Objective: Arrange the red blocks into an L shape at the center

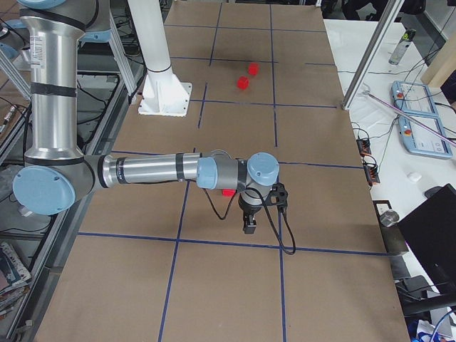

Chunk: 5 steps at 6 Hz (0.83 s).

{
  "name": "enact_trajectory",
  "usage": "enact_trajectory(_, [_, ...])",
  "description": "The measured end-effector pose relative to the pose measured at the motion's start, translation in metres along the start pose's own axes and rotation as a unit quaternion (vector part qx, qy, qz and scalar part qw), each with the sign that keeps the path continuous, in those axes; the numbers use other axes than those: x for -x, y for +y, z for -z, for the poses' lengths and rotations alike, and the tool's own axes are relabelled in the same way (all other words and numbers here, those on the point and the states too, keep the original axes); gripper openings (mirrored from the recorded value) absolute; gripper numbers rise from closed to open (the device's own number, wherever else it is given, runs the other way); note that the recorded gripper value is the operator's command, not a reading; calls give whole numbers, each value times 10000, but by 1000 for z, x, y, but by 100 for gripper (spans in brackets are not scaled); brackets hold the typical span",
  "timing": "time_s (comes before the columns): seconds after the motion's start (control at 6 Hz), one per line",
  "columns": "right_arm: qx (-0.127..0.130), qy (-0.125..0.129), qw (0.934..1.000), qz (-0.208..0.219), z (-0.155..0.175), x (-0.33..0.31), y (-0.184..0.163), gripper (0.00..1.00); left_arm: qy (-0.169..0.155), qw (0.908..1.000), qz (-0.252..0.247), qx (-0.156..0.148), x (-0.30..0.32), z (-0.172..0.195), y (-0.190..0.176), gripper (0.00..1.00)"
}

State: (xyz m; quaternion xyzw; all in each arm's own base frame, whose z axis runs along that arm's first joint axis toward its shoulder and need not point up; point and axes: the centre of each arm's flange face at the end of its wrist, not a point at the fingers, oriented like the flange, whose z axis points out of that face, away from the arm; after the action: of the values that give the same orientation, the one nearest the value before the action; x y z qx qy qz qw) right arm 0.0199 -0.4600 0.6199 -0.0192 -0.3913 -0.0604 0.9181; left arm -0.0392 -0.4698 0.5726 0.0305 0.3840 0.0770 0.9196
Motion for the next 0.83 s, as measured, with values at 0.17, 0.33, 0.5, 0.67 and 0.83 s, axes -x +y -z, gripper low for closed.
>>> enact_trajectory(0.17, [-5,-51,10000,-25,0,1,2,100,-3,10000,-34,-28,-2,2,1,100])
enact_trajectory(0.33, [-9,-118,9999,-25,0,3,3,100,3,10000,-39,-27,-2,1,4,100])
enact_trajectory(0.5, [-16,-145,9999,-11,1,4,3,100,11,10000,-27,-20,-3,2,8,100])
enact_trajectory(0.67, [-20,-151,9999,-1,1,4,4,100,35,10000,-25,-22,-4,2,10,100])
enact_trajectory(0.83, [-24,-173,9998,12,1,5,4,100,65,10000,-16,-22,-5,1,14,100])
